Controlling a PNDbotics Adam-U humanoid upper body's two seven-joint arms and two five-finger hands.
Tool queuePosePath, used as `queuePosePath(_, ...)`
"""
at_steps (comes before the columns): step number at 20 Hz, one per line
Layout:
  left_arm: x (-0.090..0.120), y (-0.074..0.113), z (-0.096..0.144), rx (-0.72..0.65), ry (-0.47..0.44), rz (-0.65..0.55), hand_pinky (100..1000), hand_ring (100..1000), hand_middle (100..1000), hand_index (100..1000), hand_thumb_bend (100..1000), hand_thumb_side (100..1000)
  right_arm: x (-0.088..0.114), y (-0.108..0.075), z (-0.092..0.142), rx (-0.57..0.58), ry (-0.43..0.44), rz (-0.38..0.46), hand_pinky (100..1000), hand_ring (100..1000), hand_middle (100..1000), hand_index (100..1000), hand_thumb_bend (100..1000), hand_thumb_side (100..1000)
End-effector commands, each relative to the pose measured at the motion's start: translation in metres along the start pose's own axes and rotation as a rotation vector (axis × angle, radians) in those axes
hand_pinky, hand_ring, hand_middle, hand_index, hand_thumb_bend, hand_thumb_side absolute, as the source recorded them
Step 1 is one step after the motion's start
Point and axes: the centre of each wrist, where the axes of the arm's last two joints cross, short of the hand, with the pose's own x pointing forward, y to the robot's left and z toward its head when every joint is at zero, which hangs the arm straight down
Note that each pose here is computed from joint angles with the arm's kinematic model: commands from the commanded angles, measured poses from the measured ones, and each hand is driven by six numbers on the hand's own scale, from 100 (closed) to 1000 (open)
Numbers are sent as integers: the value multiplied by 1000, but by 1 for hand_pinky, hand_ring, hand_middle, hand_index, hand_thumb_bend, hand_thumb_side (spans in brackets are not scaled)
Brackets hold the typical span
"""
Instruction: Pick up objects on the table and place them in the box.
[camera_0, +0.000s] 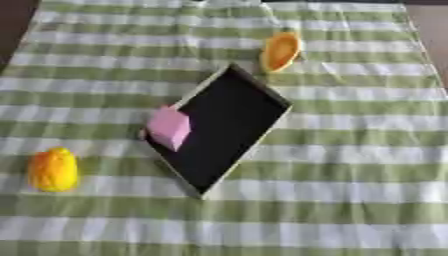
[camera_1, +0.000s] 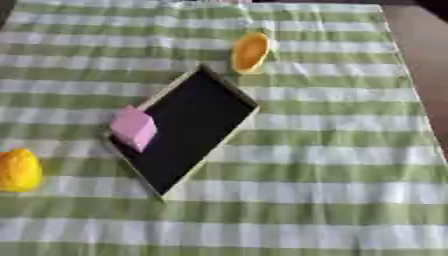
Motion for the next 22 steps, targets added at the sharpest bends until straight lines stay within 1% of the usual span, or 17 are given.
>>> queuePosePath(1, 5, 2, -7, -12, -31, -2, 658, 811, 711, 855, 100, 413, 11, -9, -12, 42, -34, 55, 882, 911, 711, 823, 100, 446)
queuePosePath(4, 5, 1, -7, -16, -28, 0, 658, 811, 711, 855, 100, 415, 17, -10, -21, 105, -20, 107, 885, 917, 720, 832, 100, 470)
queuePosePath(7, 5, 1, -7, -21, -27, 3, 658, 811, 711, 855, 100, 415, 17, -10, -29, 193, 25, 186, 889, 924, 737, 848, 100, 466)
queuePosePath(10, 5, 0, -7, -27, -28, 8, 658, 811, 711, 855, 100, 415, -1, -13, -36, 293, 127, 301, 891, 930, 758, 866, 100, 414)
queuePosePath(13, 5, -1, -7, -35, -27, 11, 657, 811, 711, 855, 100, 418, -27, -16, -38, 385, 238, 431, 898, 937, 788, 888, 100, 285)
queuePosePath(15, 5, -1, -7, -38, -26, 12, 657, 811, 711, 855, 100, 418, -42, -17, -39, 443, 291, 510, 901, 943, 802, 895, 100, 241)
queuePosePath(16, 5, -1, -8, -40, -26, 14, 657, 811, 711, 855, 100, 419, -49, -16, -39, 472, 311, 545, 908, 950, 812, 896, 100, 148)
queuePosePath(18, 6, -2, -8, -45, -26, 18, 657, 811, 711, 855, 100, 420, -59, -12, -39, 538, 335, 592, 917, 959, 820, 895, 100, 118)
queuePosePath(19, 5, -2, -8, -46, -25, 19, 656, 811, 711, 855, 100, 421, -63, -10, -39, 573, 340, 607, 919, 962, 824, 896, 100, 117)
queuePosePath(22, 5, -2, -7, -49, -23, 20, 656, 811, 711, 855, 100, 421, -68, -3, -37, 694, 330, 640, 929, 971, 838, 893, 100, 187)
